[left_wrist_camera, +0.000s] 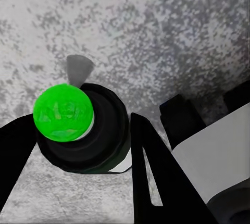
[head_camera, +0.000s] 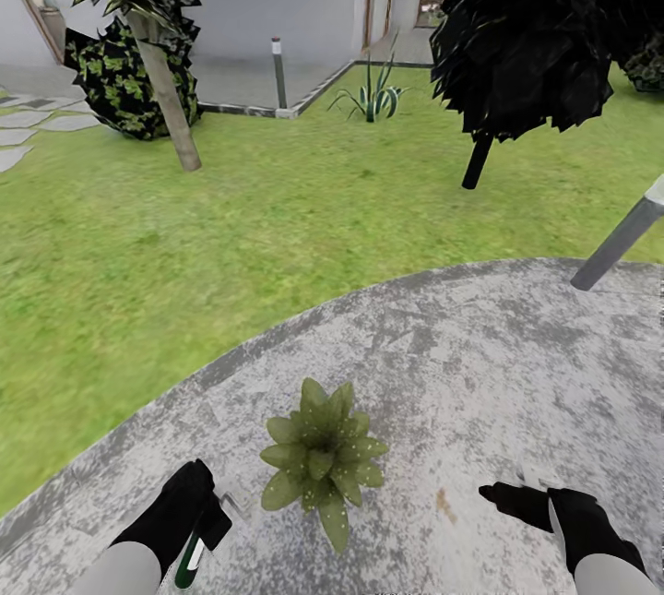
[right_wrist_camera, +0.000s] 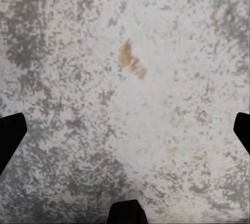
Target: Pick up the pesticide atomizer in the garden and spray insectifuge to fully cover both potted plants in the garden.
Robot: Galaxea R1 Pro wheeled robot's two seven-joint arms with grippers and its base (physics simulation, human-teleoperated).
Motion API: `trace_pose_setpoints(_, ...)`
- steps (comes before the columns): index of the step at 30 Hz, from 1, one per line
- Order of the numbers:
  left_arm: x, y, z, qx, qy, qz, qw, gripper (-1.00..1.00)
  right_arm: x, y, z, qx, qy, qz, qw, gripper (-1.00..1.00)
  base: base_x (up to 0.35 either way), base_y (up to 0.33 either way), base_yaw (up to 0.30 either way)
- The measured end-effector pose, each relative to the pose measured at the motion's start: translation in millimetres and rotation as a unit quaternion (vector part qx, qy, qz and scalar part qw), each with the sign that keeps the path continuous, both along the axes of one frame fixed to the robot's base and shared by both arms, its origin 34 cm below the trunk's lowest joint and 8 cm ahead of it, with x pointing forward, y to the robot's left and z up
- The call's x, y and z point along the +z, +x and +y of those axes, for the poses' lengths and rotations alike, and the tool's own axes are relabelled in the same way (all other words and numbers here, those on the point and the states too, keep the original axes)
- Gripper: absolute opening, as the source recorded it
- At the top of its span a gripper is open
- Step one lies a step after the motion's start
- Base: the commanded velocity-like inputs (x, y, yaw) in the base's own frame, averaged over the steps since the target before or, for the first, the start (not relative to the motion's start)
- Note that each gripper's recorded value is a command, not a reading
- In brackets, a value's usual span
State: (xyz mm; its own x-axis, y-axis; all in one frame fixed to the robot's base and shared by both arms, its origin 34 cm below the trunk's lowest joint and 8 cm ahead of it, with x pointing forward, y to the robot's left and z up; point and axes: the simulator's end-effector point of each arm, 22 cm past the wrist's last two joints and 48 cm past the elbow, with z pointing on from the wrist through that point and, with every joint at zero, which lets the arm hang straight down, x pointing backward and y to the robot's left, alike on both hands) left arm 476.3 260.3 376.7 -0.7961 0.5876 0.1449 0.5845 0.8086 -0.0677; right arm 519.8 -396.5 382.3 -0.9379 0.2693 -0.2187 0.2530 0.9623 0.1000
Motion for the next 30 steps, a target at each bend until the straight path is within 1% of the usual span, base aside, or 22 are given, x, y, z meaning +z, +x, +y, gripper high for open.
trace_pose_setpoints(6,0.1,0.2,0.0,0.000,0.000,0.000,1.0000,-1.00,0.1,0.0,-0.8,0.000,-0.001,0.000,1.0000,1.00,0.000,0.311,-0.261)
trace_pose_setpoints(10,0.1,0.2,0.1,0.000,0.000,0.000,1.0000,-1.00,0.2,0.1,-1.0,0.000,-0.001,0.000,1.0000,1.00,0.000,0.287,-0.036)
trace_pose_setpoints(17,3.7,10.3,0.7,0.000,0.001,-0.013,0.9999,-1.00,0.6,0.6,-1.5,0.000,-0.001,-0.001,1.0000,1.00,0.000,0.236,-0.002)
trace_pose_setpoints(20,3.6,10.6,0.7,0.000,0.001,-0.013,0.9999,-1.00,0.3,0.5,-1.6,0.000,-0.001,-0.001,1.0000,1.00,0.000,0.116,0.000)
trace_pose_setpoints(26,3.1,9.8,0.7,0.000,0.001,-0.012,0.9999,-1.00,-0.1,-0.1,-1.7,-0.001,-0.002,0.000,1.0000,1.00,0.000,0.016,-0.001)
trace_pose_setpoints(30,3.2,10.3,0.6,0.000,0.001,-0.013,0.9999,-1.00,-0.1,-0.2,-1.5,-0.001,-0.001,0.000,1.0000,1.00,0.000,0.001,-0.178)
